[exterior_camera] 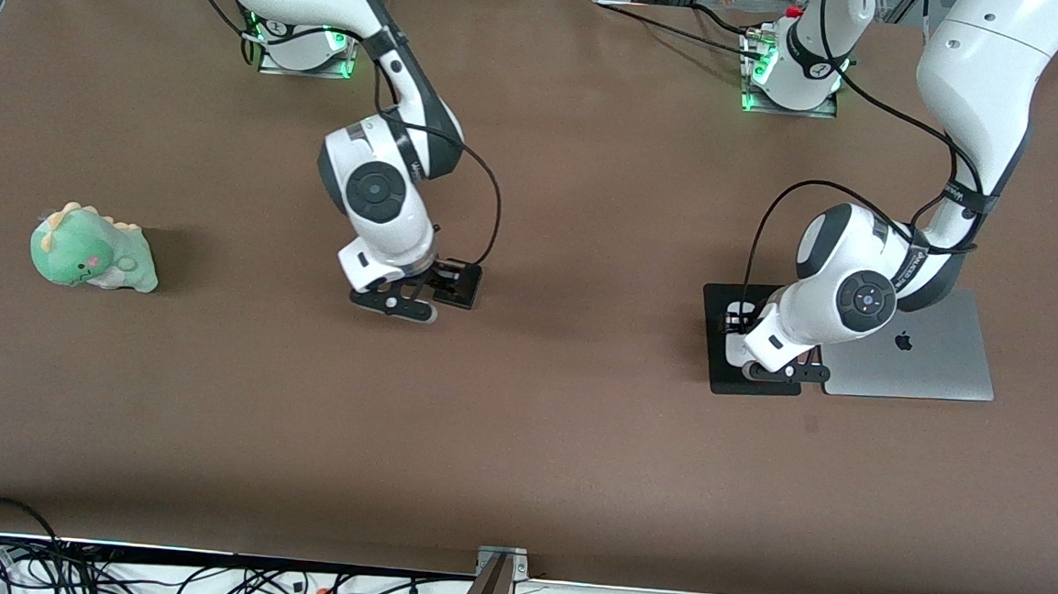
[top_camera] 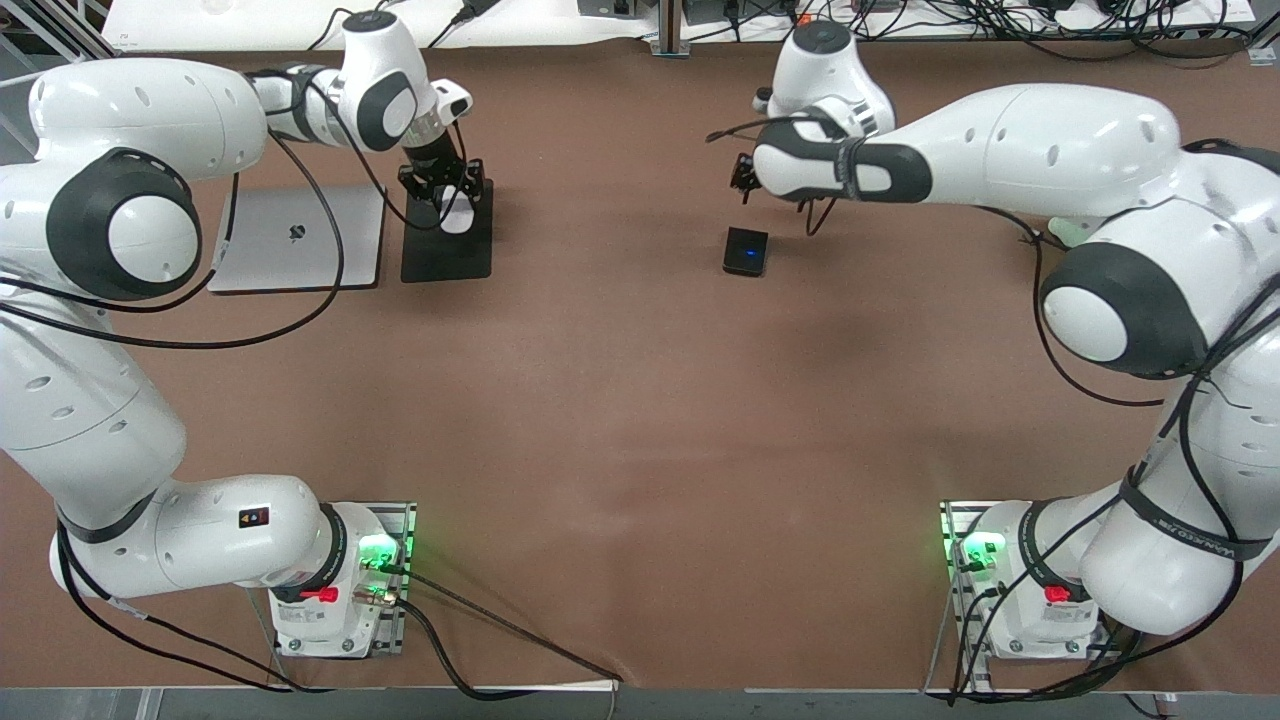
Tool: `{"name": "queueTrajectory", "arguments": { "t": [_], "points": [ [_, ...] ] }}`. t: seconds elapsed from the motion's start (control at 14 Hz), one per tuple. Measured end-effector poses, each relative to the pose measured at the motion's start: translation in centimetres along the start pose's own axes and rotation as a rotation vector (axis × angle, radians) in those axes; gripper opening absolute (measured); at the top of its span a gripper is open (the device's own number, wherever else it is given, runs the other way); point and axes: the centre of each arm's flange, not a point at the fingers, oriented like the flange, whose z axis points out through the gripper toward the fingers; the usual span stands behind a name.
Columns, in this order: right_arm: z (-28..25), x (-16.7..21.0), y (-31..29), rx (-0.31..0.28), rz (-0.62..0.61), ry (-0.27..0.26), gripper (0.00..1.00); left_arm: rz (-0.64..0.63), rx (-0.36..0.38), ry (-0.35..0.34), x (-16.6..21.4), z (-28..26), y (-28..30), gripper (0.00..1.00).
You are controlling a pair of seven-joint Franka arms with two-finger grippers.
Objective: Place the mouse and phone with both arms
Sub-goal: 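Carry the mouse onto the pad while the right gripper grasps the phone, then open the left gripper on the black pad and lift it away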
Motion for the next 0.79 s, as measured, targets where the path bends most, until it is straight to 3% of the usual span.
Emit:
{"name": "queueTrajectory", "arguments": {
  "t": [0.29,0.36,0.64,0.79],
  "points": [
    [4.0,-2.1,-2.3,0.001,-0.048,0.015,1.0,-0.028,-0.017,0.01,-0.7,2.9,-2.7,0.62],
    [4.7,-2.4,-2.5,-0.002,-0.056,0.015,1.0,-0.026,-0.009,0.014,-0.6,2.9,-3.2,0.66],
    [6.6,-2.5,-2.3,-0.02,-0.068,0.021,1.0,-0.038,-0.007,0.04,0.1,1.8,-4.3,1.0],
    [7.3,-2.6,-2.1,-0.017,-0.07,0.029,1.0,-0.039,-0.005,0.076,0.5,-0.4,-4.3,1.0]
  ]
}}
